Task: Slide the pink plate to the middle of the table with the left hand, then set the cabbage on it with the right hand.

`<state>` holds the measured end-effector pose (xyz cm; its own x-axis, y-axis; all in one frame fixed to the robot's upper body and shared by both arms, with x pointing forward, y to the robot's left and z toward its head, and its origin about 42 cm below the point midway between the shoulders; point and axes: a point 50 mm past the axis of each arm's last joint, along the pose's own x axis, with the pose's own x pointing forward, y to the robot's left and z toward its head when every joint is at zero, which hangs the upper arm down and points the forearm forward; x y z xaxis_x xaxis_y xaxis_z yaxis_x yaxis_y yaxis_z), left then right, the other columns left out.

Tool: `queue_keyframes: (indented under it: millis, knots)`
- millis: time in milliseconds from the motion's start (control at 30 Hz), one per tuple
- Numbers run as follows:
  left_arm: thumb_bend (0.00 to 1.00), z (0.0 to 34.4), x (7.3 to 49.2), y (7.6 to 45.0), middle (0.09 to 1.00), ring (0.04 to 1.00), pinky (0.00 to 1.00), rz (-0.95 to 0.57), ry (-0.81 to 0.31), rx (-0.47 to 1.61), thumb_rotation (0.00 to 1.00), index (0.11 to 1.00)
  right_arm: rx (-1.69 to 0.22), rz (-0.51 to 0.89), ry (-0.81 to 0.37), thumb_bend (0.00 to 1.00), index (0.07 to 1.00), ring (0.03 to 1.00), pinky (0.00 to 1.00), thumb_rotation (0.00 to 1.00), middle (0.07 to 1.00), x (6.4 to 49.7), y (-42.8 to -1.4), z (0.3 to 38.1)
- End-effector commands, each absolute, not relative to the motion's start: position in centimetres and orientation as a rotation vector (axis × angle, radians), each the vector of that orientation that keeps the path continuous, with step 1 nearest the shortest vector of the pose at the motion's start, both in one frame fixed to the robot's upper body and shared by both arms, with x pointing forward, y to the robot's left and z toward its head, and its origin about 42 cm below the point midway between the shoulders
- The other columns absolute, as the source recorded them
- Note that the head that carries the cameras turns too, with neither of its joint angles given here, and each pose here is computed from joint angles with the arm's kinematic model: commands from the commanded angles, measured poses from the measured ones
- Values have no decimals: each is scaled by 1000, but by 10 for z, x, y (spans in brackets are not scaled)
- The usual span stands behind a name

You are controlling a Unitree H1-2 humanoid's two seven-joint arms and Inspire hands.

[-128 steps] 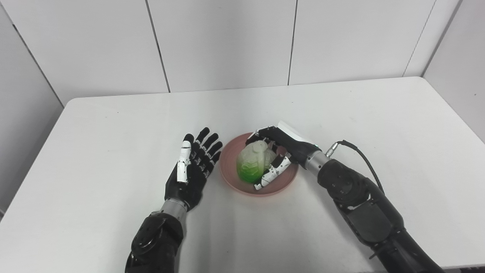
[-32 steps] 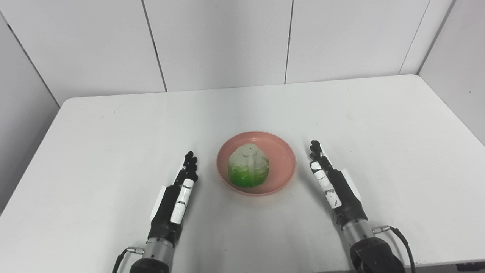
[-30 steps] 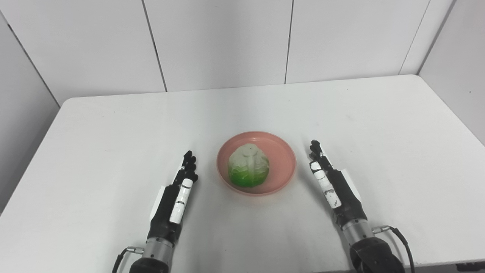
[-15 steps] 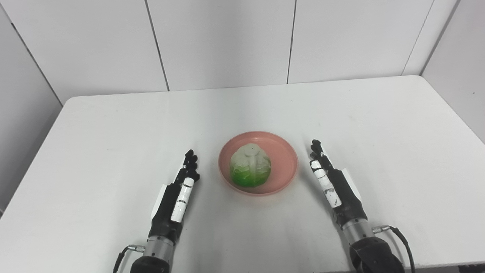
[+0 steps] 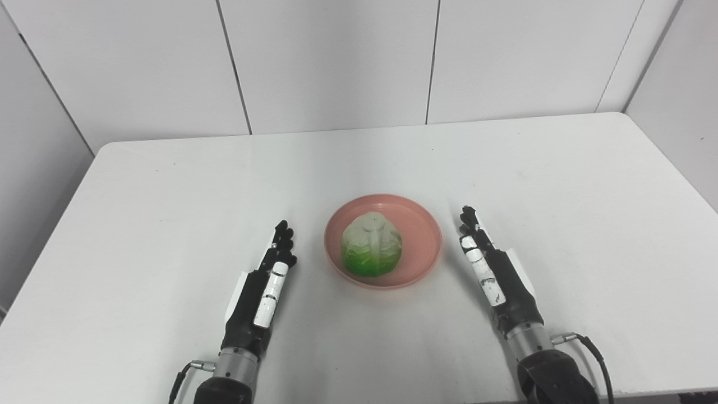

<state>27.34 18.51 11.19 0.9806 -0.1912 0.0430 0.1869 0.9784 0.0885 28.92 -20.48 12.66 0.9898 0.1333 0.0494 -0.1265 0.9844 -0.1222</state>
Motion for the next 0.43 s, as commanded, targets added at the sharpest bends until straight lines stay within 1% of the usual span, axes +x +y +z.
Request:
queue_keyframes:
  millis: [0, 400]
  knots:
    - [532, 117, 279, 184, 1000, 1000, 983, -193, -69, 90, 1000, 1000, -99, 148, -90, 369, 1000, 1000, 1000, 1000, 1000, 296, -200, 137]
    - [549, 116, 279, 183, 1000, 1000, 976, -196, -69, 113, 1000, 1000, -81, 161, -82, 356, 1000, 1000, 1000, 1000, 1000, 294, -198, 139]
